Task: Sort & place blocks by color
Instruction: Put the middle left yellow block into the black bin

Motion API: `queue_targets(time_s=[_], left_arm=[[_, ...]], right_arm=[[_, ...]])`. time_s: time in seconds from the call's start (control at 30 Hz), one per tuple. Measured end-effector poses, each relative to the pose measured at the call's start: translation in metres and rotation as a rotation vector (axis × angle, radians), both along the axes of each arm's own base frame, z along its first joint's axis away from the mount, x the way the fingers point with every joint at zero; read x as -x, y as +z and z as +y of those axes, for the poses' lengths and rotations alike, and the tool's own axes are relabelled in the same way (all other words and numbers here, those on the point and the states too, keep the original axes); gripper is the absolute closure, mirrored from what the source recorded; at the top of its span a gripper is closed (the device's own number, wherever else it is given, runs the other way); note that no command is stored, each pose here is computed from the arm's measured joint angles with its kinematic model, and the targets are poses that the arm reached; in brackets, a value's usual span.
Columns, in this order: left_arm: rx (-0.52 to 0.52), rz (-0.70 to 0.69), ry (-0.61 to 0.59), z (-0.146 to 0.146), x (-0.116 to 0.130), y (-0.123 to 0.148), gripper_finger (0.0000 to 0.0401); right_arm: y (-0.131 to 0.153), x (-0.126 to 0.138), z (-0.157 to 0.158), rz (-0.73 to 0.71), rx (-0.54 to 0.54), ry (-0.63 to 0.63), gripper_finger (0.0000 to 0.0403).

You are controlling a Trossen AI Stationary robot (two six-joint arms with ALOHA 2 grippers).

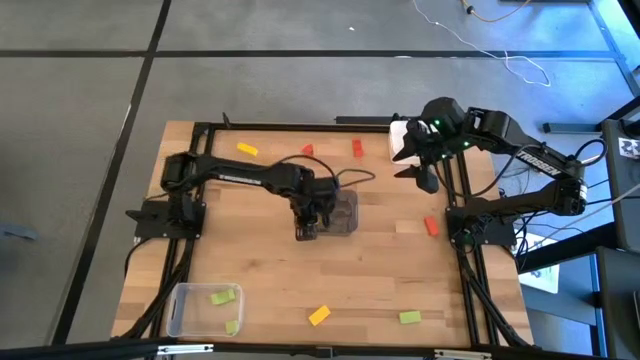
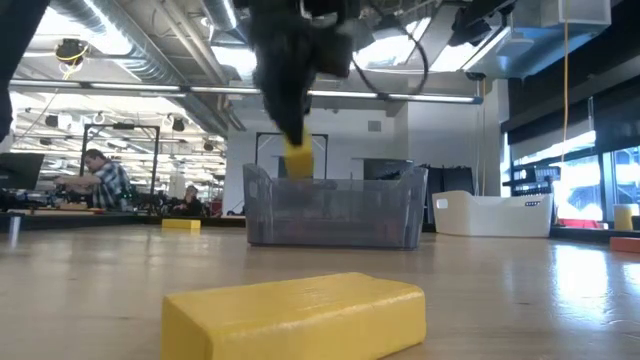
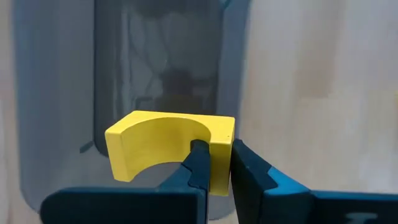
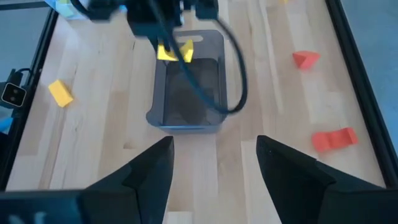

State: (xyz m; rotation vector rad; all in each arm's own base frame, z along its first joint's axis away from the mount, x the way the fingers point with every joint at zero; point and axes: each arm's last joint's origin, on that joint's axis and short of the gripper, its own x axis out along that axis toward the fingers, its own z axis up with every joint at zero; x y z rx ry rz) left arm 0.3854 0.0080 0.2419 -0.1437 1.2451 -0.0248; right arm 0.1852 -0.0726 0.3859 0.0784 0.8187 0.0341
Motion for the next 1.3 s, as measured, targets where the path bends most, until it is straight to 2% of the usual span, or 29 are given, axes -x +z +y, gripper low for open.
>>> queue_targets(time_s=[0.23, 0.37, 0.57, 0.73, 1.0, 1.17, 1.3], left_arm=[[-0.017, 0.101, 0.009, 0.003, -0.015, -0.043, 0.0372], [-0.017, 0.123, 0.008, 0.003, -0.020, -0.057, 0.0365], [-0.022, 0.128, 0.011, 0.004, -0.021, -0.061, 0.0351], [-0.074, 0.123, 0.041, 0.005, -0.022, -0.061, 0.0345], [0.006, 0.126, 0.098, 0.013, -0.022, -0.061, 0.0351], [0.000, 0.125, 0.110, 0.013, -0.022, -0.061, 0.0359], [-0.020, 0.122, 0.076, 0.013, -0.022, -0.061, 0.0338]], right_arm=[[0.000, -0.001, 0.000, -0.005, 0.003, 0.000, 0.0173], [0.000, -0.001, 0.000, -0.005, 0.003, 0.000, 0.0173], [0.000, -0.001, 0.000, -0.006, 0.003, 0.001, 0.0173], [0.000, -0.001, 0.000, -0.005, 0.004, 0.002, 0.0173], [0.000, -0.001, 0.000, -0.005, 0.005, 0.003, 0.0173], [0.000, -0.001, 0.000, -0.005, 0.005, 0.003, 0.0173], [0.000, -0.001, 0.000, -0.005, 0.005, 0.003, 0.0173]])
